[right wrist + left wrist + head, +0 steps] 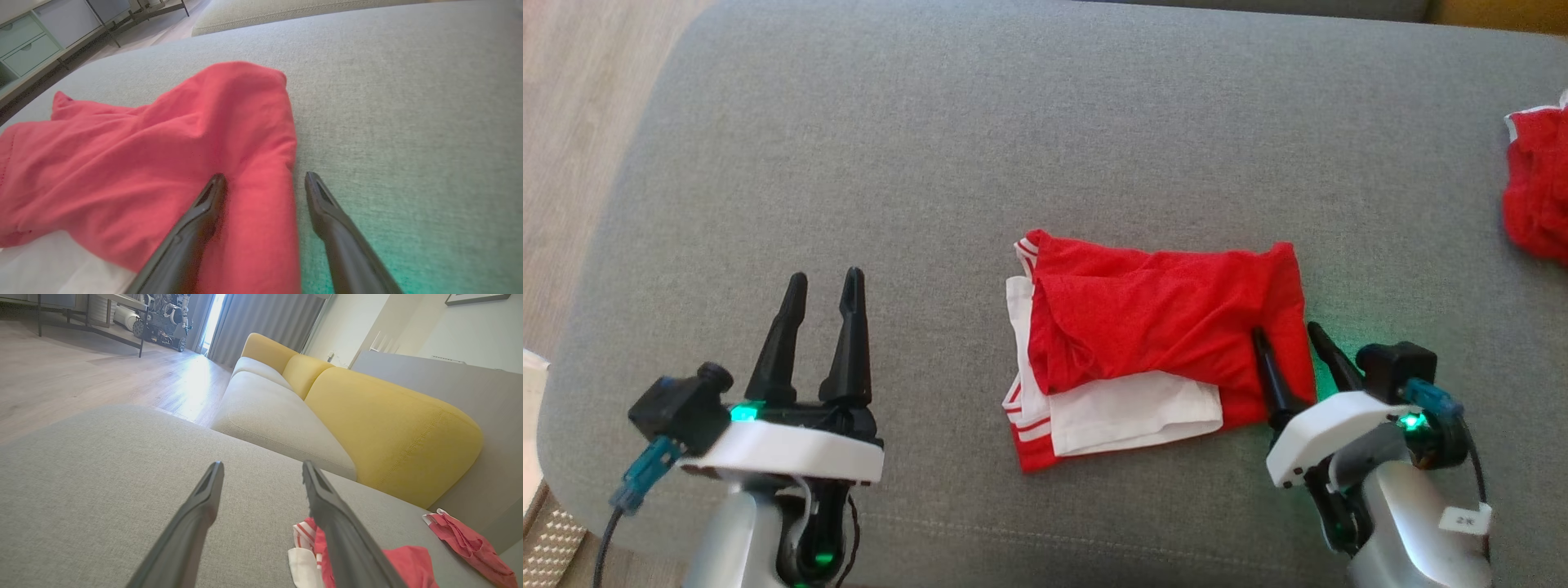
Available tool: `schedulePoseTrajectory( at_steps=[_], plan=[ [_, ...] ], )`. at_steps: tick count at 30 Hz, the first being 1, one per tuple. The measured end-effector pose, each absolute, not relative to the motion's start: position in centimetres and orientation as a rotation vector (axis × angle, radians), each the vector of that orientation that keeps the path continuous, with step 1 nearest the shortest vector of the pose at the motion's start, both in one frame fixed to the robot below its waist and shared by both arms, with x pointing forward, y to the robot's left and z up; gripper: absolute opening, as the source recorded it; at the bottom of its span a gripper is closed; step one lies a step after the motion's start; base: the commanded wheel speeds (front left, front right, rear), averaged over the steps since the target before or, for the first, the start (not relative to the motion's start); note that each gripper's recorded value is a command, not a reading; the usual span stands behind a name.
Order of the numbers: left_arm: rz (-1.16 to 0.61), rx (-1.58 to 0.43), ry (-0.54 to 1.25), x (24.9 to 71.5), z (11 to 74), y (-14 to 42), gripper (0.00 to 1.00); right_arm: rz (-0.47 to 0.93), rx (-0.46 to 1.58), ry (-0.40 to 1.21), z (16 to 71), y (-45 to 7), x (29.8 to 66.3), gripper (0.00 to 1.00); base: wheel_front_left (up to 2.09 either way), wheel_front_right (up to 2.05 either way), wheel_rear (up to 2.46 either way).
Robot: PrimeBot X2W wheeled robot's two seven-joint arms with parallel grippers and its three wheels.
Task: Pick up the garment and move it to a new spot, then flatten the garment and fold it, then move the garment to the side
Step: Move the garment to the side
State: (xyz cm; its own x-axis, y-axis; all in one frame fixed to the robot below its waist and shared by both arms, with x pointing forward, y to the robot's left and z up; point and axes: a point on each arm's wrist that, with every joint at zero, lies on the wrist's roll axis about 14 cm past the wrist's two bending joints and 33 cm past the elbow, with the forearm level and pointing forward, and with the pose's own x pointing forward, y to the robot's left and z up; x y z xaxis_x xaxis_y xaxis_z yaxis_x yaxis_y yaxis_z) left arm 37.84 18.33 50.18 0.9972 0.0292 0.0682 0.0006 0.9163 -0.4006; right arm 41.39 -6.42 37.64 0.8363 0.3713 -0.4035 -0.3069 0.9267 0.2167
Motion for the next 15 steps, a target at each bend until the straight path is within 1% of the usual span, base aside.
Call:
schedulePoseTrajectory(
  at_steps=[1,2,6,11,15],
  plan=[
    [0.016,-0.412,-0.072,37.8,50.1,18.3,1.00,0.365,0.143,0.461,37.5,-6.3,41.4,0.15,0.00,0.00,0.00],
    [0.016,-0.413,-0.071,37.9,50.1,18.3,1.00,0.371,0.138,0.465,37.4,-6.1,41.4,0.00,0.00,0.00,0.00],
    [0.015,-0.419,-0.071,38.0,50.1,18.3,1.00,0.408,0.076,0.447,37.5,-5.5,41.7,0.00,0.00,0.00,0.00],
    [0.000,-0.421,-0.073,38.2,50.2,17.9,1.00,0.415,-0.009,0.404,38.1,-6.7,42.2,0.00,0.00,0.00,0.00],
    [-0.021,-0.425,-0.070,38.6,50.2,17.2,1.00,0.430,-0.081,0.344,39.8,-7.3,43.6,0.00,0.00,0.00,0.00]
  ],
)
